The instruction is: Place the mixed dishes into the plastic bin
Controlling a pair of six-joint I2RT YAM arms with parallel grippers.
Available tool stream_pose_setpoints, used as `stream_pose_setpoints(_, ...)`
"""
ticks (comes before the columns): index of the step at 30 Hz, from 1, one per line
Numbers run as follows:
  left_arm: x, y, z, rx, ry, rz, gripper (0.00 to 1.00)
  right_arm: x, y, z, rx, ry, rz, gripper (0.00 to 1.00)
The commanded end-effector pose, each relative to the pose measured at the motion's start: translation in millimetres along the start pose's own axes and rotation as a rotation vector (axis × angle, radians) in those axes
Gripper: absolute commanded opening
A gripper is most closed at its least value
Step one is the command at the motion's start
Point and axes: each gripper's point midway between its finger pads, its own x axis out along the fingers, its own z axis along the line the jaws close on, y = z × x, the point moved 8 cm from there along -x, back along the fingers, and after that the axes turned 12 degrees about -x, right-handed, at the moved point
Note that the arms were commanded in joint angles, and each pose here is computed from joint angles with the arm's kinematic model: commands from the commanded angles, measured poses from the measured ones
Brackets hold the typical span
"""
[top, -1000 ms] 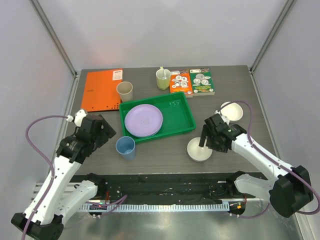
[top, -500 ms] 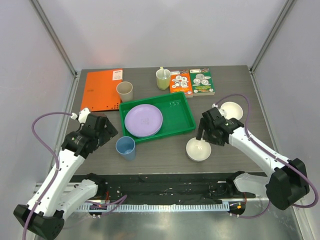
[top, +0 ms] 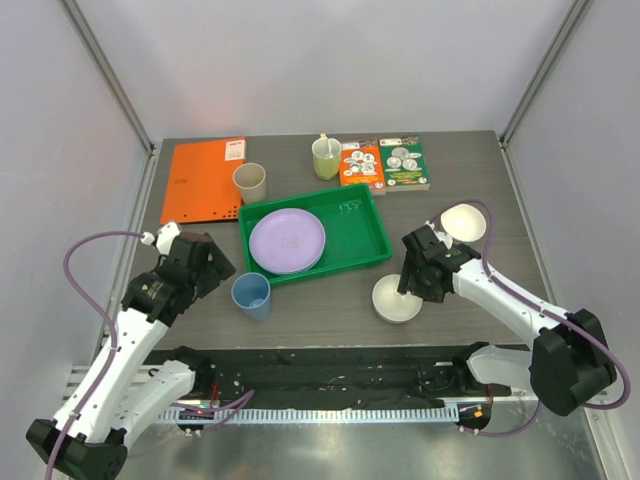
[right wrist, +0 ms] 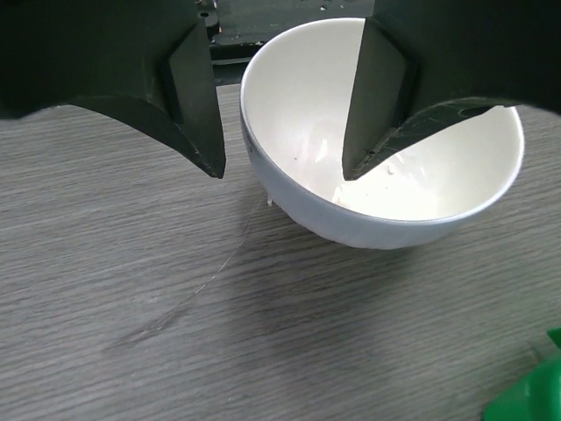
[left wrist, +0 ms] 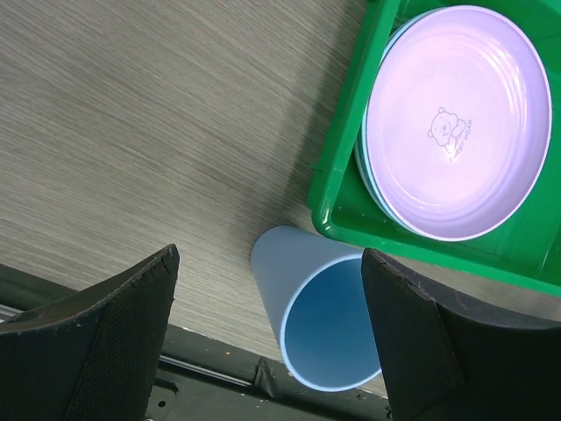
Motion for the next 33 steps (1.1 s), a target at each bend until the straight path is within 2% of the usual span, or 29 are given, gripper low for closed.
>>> stream_pose_setpoints(1,-5.3,-3.3,8.3,-0.014,0.013,-0.048,0.84,6.1,1.8,2.8,0.043,-0.03,-0.013,0.62)
stream_pose_setpoints(3,-8.7,-4.4,12.0,-0.014,0.008,-0.059,0.84,9.4,6.2,2.6,0.045,-0.037,-0.005,0.56)
stream_pose_setpoints(6,-12.6,-6.8,15.4,-0.012,0.007,-0.079,0.85,9.2,6.5,3.0,0.054,-0.042,-0.008,0.15)
stream_pose_setpoints(7,-12.6,-7.3,16.7,-0.01,0.002,-0.087,0.85,7.2,4.3,4.5,0.056,-0.055,-0.017,0.08)
stream_pose_setpoints(9,-12.6,-7.8,19.9,-0.003,-0.014,-0.097,0.85,0.7,-1.0,6.9,0.054,-0.077,-0.037,0.01)
stream_pose_setpoints(12,-12.9,-8.4,21.1,0.004,-0.027,-0.1,0.85,-18.5,-15.0,11.7,0.049,-0.122,-0.096,0.01)
stream_pose_setpoints(16,-12.7,-8.3,21.1,0.005,-0.028,-0.099,0.85,-64.6,-47.6,22.9,0.057,-0.21,-0.235,0.01)
stream_pose_setpoints(19,-10.6,-7.5,20.8,0.002,-0.028,-0.099,0.85,-95.6,-69.9,38.6,0.054,-0.266,-0.292,0.01)
stream_pose_setpoints(22,-8.3,-6.6,19.8,0.003,-0.033,-0.094,0.85,-106.8,-84.5,67.5,0.025,-0.317,-0.312,0.01)
stream_pose_setpoints(25,-5.9,-6.3,16.9,0.01,-0.04,-0.083,0.85,-113.0,-117.5,110.7,-0.025,-0.383,-0.336,0.01)
stream_pose_setpoints(27,-4.3,-6.8,15.8,0.016,-0.051,-0.083,0.85,-90.3,-126.8,142.2,-0.09,-0.374,-0.274,0.01)
stream_pose_setpoints(29,-2.4,-7.5,15.3,0.022,-0.065,-0.088,0.85,-98.8,-149.5,164.8,-0.131,-0.395,-0.32,0.01)
stream_pose_setpoints(30,-2.1,-8.0,14.6,0.024,-0.065,-0.09,0.85,-77.1,-154.0,177.9,-0.152,-0.371,-0.279,0.01)
stream_pose_setpoints(31,-1.7,-8.3,14.7,0.031,-0.07,-0.091,0.85,-85.4,-166.6,189.0,-0.157,-0.402,-0.307,0.01)
stream_pose_setpoints(33,0.5,-8.1,15.9,0.041,-0.086,-0.095,0.85,-72.1,-174.0,200.2,-0.185,-0.394,-0.286,0.01)
